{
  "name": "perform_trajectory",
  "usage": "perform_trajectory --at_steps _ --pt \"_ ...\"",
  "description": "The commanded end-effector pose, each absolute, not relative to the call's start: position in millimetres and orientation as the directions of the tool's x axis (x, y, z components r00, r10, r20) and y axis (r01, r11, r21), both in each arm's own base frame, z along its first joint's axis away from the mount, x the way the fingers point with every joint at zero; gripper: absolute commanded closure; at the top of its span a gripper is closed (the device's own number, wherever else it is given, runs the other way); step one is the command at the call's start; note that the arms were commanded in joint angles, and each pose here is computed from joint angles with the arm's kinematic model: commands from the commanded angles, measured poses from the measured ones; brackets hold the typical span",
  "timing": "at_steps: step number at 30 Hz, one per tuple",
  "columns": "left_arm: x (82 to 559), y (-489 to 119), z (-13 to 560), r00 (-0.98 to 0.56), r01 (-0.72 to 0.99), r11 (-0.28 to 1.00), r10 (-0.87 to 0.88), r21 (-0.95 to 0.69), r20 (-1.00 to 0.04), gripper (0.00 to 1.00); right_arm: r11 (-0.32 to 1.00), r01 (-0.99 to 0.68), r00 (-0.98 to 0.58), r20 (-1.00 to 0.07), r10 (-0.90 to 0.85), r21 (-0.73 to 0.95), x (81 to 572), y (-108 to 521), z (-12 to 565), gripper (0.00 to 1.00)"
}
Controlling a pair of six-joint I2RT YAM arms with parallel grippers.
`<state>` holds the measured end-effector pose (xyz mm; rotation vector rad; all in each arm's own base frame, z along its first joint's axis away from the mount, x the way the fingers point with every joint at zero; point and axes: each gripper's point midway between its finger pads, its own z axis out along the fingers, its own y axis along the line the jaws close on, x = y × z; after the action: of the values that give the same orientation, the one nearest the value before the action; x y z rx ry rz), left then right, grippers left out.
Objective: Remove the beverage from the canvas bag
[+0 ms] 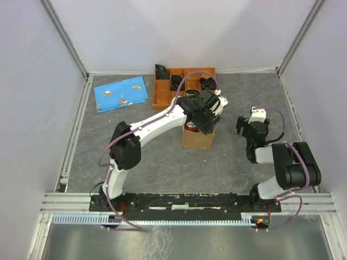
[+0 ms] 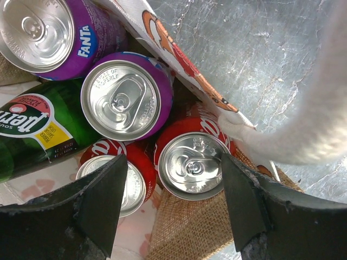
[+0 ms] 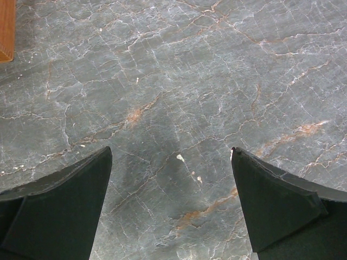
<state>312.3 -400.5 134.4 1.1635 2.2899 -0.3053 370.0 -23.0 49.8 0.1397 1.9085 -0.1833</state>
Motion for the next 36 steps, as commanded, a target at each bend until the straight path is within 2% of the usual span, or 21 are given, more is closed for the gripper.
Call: perform_trajectory --at_steps 1,9,17,26,36 --pt "305 -414 153 -0.409 0.829 0.556 0.675 0.059 -0.614 0.24 0.982 0.186 -0.271 -0.963 0.016 -0.036 383 -22 71 0.01" --pt "297 -417 151 -0.400 0.841 0.539 0.685 0.053 -0.609 0.25 0.982 0.185 -0.272 -0.962 0.014 -0.038 383 -22 71 0.01" --pt "293 -419 142 -0.402 0.850 0.525 0.697 0.040 -0.594 0.32 0.982 0.185 -0.271 -0.963 0.015 -0.037 384 -22 71 0.01" --pt "281 -413 107 -0.435 0.859 0.512 0.735 0.005 -0.521 0.31 0.982 0.185 -0.270 -0.963 0.015 -0.036 384 -22 71 0.01" --pt "279 -392 88 -0.490 0.830 0.557 0.759 0.038 -0.430 0.29 0.982 0.185 -0.271 -0.962 0.015 -0.037 383 -22 71 0.01"
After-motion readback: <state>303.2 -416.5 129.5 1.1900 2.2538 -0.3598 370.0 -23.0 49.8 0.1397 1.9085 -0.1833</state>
